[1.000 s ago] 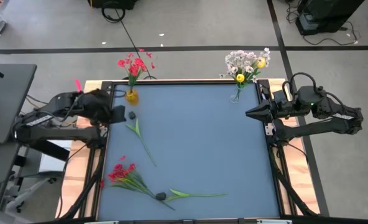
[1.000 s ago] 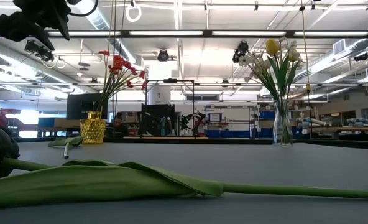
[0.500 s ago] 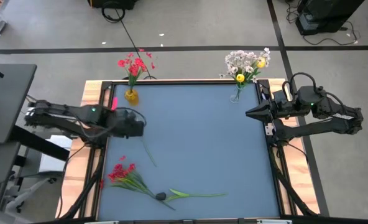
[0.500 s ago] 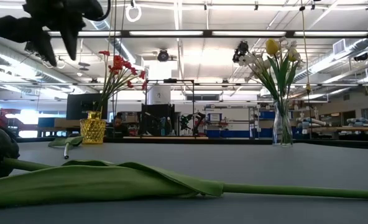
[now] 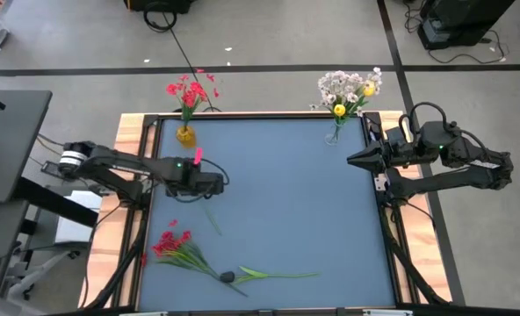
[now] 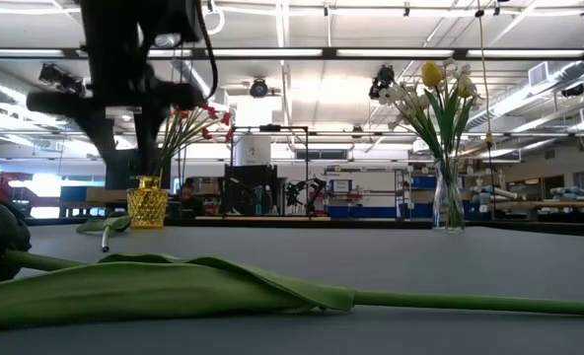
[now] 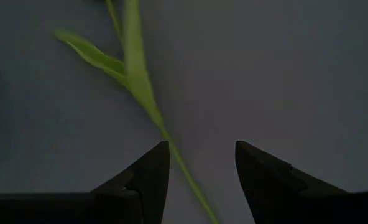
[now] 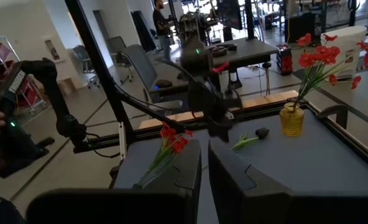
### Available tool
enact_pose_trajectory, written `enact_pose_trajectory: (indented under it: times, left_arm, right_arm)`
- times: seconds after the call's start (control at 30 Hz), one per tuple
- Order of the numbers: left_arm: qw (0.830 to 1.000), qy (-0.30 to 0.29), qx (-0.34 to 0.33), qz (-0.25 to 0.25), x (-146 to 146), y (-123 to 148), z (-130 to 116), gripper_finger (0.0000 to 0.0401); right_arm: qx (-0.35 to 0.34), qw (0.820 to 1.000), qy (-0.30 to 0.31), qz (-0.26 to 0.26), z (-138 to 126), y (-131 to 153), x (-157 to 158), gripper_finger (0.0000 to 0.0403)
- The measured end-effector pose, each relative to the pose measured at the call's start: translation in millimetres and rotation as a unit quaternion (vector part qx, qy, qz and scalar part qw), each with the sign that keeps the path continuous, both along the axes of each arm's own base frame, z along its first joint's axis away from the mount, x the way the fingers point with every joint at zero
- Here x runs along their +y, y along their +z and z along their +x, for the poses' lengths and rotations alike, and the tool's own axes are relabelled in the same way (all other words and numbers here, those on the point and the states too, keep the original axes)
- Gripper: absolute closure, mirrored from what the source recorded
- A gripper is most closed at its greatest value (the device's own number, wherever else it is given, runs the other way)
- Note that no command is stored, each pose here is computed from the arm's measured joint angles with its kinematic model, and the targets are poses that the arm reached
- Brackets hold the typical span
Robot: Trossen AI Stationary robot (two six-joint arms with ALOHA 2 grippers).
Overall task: Sort flowers into vase by color
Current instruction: Put the top black tulip into the yellow vase
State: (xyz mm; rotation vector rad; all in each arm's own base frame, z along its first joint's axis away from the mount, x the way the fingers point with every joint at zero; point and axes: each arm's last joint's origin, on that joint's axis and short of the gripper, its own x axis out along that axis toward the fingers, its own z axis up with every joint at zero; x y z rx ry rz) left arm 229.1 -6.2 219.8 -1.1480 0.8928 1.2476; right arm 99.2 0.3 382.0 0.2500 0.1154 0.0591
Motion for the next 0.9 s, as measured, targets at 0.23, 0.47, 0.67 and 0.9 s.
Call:
enact_pose_trajectory:
  times: [0.23,0.47,0.67,0.9]
  left_arm:
    - [0.997,0.043,-0.008,-0.061,3,-55,-16,0.0213]
    - [0.998,0.061,-0.003,-0.024,9,-55,-20,0.0213]
    - [0.998,0.058,0.016,-0.009,26,-67,-13,0.0214]
    - [0.999,0.039,0.02,-0.018,36,-84,0,0.025]
  right_arm:
    - [0.0,1.0,0.0,0.0,0,0,0,0.0363]
    - [-0.001,1.0,0.0,0.0,0,0,0,0.0363]
    - [-0.001,1.0,0.0,0.0,0,0,0,0.0363]
    - [-0.003,1.0,0.0,0.0,0,1,0,0.0363]
